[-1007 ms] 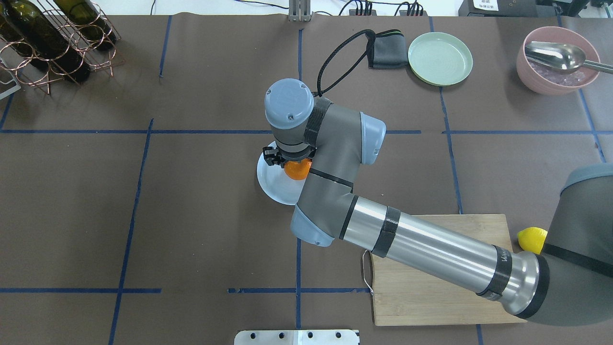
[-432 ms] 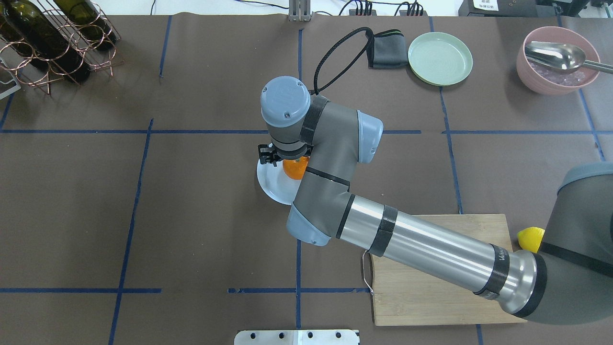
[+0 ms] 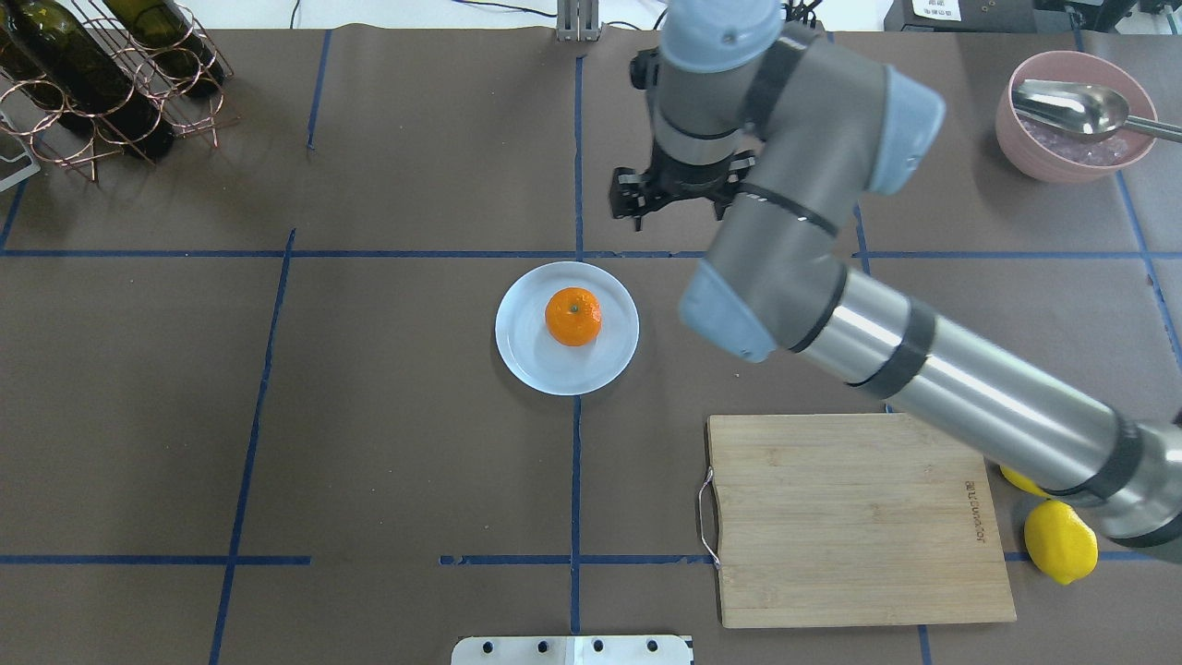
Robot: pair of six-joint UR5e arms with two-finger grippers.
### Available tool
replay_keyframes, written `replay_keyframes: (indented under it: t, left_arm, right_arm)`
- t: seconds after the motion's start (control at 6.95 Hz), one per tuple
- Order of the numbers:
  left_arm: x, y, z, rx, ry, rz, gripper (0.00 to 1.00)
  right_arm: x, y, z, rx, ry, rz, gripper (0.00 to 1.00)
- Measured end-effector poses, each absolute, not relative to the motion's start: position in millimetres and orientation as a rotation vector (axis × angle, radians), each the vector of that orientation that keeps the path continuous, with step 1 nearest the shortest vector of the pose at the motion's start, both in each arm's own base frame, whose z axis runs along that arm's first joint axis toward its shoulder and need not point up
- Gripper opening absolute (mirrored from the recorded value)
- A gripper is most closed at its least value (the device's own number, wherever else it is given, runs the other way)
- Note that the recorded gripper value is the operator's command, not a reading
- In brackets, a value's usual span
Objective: Pick orange to plate
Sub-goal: 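Open the right gripper and retract the right arm away from the plate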
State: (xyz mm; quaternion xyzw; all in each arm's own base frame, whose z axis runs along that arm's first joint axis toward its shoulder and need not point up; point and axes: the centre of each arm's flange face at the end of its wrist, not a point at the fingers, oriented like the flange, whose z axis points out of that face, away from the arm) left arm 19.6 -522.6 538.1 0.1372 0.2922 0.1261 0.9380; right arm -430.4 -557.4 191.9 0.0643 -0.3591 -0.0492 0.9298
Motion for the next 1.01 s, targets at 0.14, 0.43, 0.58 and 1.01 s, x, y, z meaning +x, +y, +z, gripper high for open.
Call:
replay_keyframes:
  t: [0.14,0.43,0.58,1.01]
  left_arm:
    - [13,-522,540,0.267,0.596,0.249,1.00]
    - [-17,-516,562,0.211,0.658,0.282,1.00]
    - [-37,-511,586,0.176,0.714,0.281,1.00]
    - [-73,-497,648,0.098,0.770,0.210,1.00]
  right_arm:
    - [-368,-568,227,0.128,-0.738,-0.135,1.00]
    - [-248,-592,308,0.121,-0.749,-0.213,1.00]
    - [-193,-599,350,0.120,-0.758,-0.253,1.00]
    - [-70,-597,470,0.091,-0.785,-0.307,1.00]
